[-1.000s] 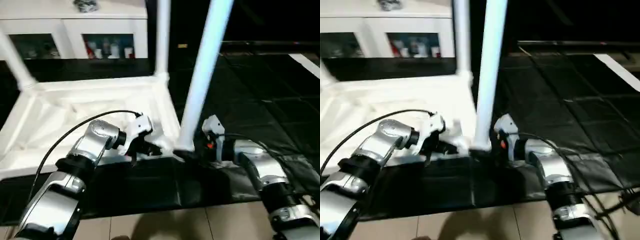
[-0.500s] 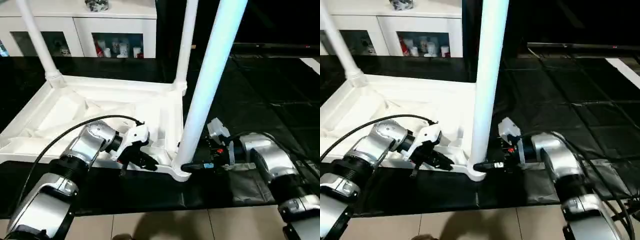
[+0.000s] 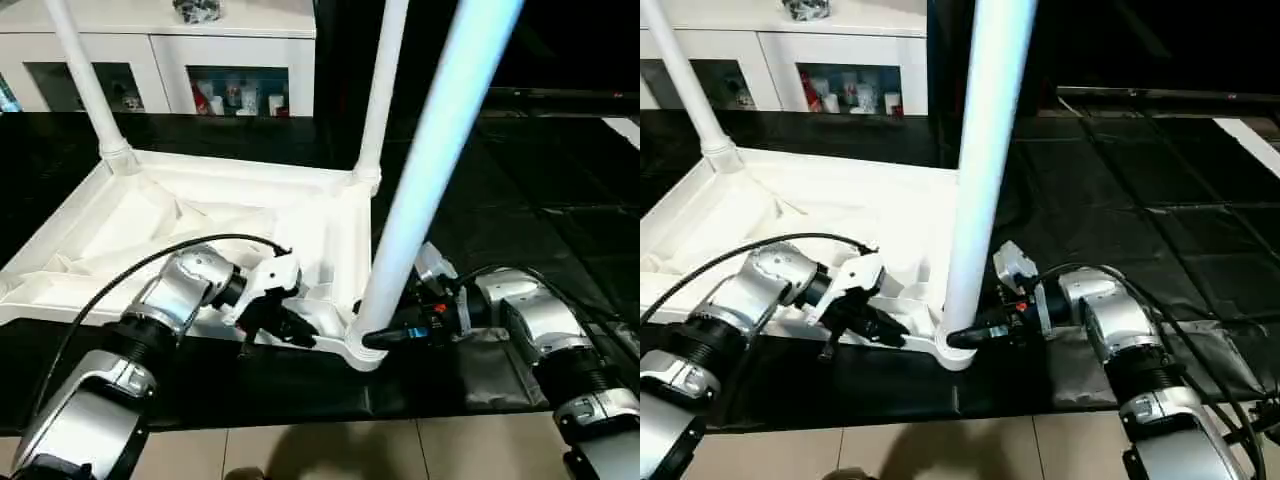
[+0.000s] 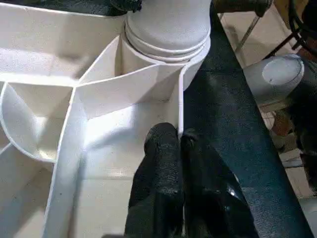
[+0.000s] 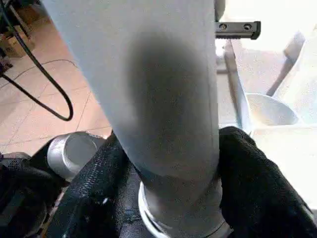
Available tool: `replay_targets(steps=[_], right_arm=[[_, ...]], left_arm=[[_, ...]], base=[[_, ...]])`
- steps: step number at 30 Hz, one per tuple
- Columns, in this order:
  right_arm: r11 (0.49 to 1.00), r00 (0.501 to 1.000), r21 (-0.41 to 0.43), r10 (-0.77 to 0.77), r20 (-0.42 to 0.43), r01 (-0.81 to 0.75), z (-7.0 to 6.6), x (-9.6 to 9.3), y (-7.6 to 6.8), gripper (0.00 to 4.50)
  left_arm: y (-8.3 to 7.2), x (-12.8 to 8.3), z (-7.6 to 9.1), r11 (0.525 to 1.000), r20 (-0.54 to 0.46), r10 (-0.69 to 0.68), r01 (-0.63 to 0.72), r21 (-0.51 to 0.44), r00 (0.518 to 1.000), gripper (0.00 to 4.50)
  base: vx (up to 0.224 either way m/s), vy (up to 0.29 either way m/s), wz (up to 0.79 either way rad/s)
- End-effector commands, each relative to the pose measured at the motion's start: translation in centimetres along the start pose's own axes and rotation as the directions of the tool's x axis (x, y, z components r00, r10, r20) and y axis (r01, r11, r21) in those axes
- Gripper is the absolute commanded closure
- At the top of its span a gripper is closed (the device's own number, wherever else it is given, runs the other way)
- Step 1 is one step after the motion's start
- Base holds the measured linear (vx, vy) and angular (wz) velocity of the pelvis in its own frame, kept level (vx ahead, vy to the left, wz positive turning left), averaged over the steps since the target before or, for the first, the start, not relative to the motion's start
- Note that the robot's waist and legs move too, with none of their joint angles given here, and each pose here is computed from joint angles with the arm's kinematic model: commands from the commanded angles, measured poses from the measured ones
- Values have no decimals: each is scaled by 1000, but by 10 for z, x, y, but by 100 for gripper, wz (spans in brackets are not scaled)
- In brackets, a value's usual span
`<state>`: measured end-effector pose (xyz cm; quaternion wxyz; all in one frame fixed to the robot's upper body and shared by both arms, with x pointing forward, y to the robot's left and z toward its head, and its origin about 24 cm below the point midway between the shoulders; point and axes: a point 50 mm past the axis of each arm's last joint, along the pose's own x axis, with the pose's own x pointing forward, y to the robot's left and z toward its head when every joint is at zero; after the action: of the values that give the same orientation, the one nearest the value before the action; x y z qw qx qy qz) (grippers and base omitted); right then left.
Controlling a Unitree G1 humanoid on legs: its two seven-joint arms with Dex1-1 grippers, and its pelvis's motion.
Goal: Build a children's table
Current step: Rotate leg to tighten
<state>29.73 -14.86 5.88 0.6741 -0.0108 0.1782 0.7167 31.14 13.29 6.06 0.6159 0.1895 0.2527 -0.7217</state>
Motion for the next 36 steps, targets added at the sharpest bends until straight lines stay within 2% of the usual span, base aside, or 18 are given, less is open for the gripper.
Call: replay_targets(steps=[1, 8, 9, 11, 12, 13, 14, 15, 16, 17, 19, 21, 23, 25, 28, 29, 31, 36], right_arm=[[999, 999, 4, 43, -10, -43, 2, 2, 1, 221], [999, 999, 33, 13, 34, -14, -5, 9, 6, 236], [999, 999, 42, -23, 47, 21, -7, 10, 6, 237], [976, 978, 92, -202, 59, 196, -14, 17, -3, 238], [976, 978, 92, -202, 59, 196, -14, 17, -3, 239], [920, 925, 142, -376, 55, 366, -19, 25, -13, 240], [920, 925, 142, -376, 55, 366, -19, 25, -13, 243], [889, 895, 158, -442, 53, 430, -20, 28, -17, 243], [807, 822, 223, -568, 36, 548, -21, 41, -25, 246], [795, 812, 232, -582, 33, 560, -21, 42, -26, 247], [689, 725, 299, -689, -10, 660, -22, 60, -34, 249], [668, 704, 303, -710, -14, 680, -21, 67, -36, 252], [615, 654, 330, -756, -10, 716, -14, 83, -41, 253], [558, 605, 356, -795, -29, 750, -10, 90, -47, 255], [513, 559, 374, -829, -19, 773, -3, 92, -52, 255], [498, 543, 387, -839, -9, 776, -1, 92, -53, 221], [483, 527, 401, -850, -2, 779, 1, 91, -54, 187], [490, 517, 362, -855, 26, 793, 1, 81, -55, 144]], left_arm=[[-3, 8, 1, 999, -17, -42, 42, 4, 999, 450], [1, 14, 2, 998, 38, 33, -31, -49, 999, 450], [2, 16, 4, 997, 55, 52, -48, -63, 997, 450], [9, 24, 10, 985, 96, 141, -129, -117, 985, 450], [9, 24, 10, 985, 96, 141, -129, -117, 985, 450], [17, 31, 16, 962, 121, 232, -210, -176, 965, 450], [17, 31, 16, 962, 121, 232, -210, -176, 965, 450], [20, 34, 20, 951, 130, 270, -243, -192, 954, 450], [30, 41, 29, 910, 146, 373, -330, -251, 916, 450], [32, 42, 30, 904, 148, 386, -340, -259, 911, 450], [43, 50, 43, 841, 165, 495, -423, -338, 853, 450], [46, 52, 48, 817, 169, 531, -450, -360, 830, 450], [53, 55, 60, 760, 177, 610, -507, -407, 772, 450], [56, 57, 67, 735, 180, 643, -533, -420, 745, 450], [57, 58, 71, 741, 178, 640, -539, -401, 747, 450], [56, 58, 70, 743, 165, 638, -546, -387, 752, 450], [56, 58, 67, 748, 146, 632, -550, -372, 761, 450], [55, 50, 53, 754, 98, 623, -563, -340, 776, 450]], base=[[0, 0, 0], [0, 0, 0], [0, 0, 0], [0, 0, 0], [0, 0, 0], [0, 0, 0], [0, 0, 0], [0, 0, 0], [0, 0, 0], [0, 0, 0], [0, 0, 0], [0, 0, 0], [0, 0, 0], [0, 0, 0], [0, 0, 0], [0, 0, 0], [0, 0, 0], [0, 0, 0]])
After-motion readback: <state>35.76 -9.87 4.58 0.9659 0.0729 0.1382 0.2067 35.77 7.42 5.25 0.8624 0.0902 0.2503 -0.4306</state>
